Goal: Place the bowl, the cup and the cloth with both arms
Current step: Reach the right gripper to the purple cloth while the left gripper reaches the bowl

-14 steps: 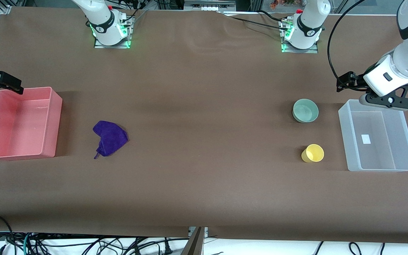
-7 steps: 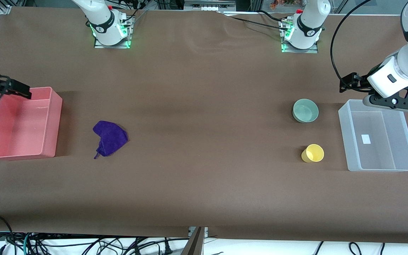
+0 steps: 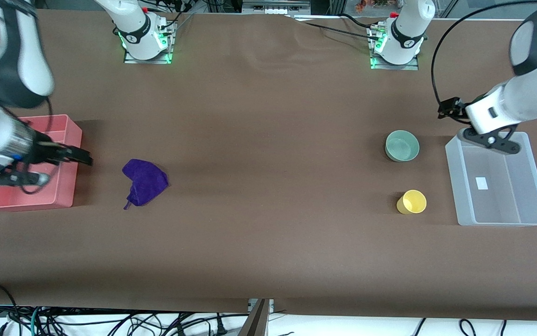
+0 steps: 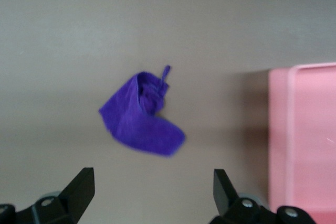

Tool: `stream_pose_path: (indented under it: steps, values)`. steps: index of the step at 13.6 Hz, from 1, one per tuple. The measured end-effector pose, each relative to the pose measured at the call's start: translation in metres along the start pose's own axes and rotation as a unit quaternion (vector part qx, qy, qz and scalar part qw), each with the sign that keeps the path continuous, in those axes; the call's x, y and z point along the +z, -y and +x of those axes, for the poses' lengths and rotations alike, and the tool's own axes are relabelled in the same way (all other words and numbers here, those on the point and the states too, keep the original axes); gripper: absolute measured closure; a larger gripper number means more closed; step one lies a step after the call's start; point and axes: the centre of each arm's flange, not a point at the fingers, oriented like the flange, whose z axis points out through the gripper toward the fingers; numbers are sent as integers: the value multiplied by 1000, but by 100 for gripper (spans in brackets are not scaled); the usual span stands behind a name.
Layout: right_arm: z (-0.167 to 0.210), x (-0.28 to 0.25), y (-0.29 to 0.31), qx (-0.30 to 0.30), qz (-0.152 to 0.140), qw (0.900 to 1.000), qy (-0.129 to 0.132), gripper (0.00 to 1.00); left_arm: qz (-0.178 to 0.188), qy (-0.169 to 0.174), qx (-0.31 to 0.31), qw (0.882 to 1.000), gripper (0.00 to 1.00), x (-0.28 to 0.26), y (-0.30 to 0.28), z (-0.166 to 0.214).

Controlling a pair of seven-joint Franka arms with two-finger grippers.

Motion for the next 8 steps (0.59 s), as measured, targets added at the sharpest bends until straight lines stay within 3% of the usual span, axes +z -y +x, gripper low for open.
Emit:
stream_pose_path:
  steps: [3, 8]
  values:
    - [-9, 92, 8, 26, -1, 999, -32, 0, 5, -14, 65, 998, 0, 73, 4, 16]
    - [-3, 161, 16, 30, -1, 998, -61, 0, 34, -74, 157, 984, 0, 175, 25, 24]
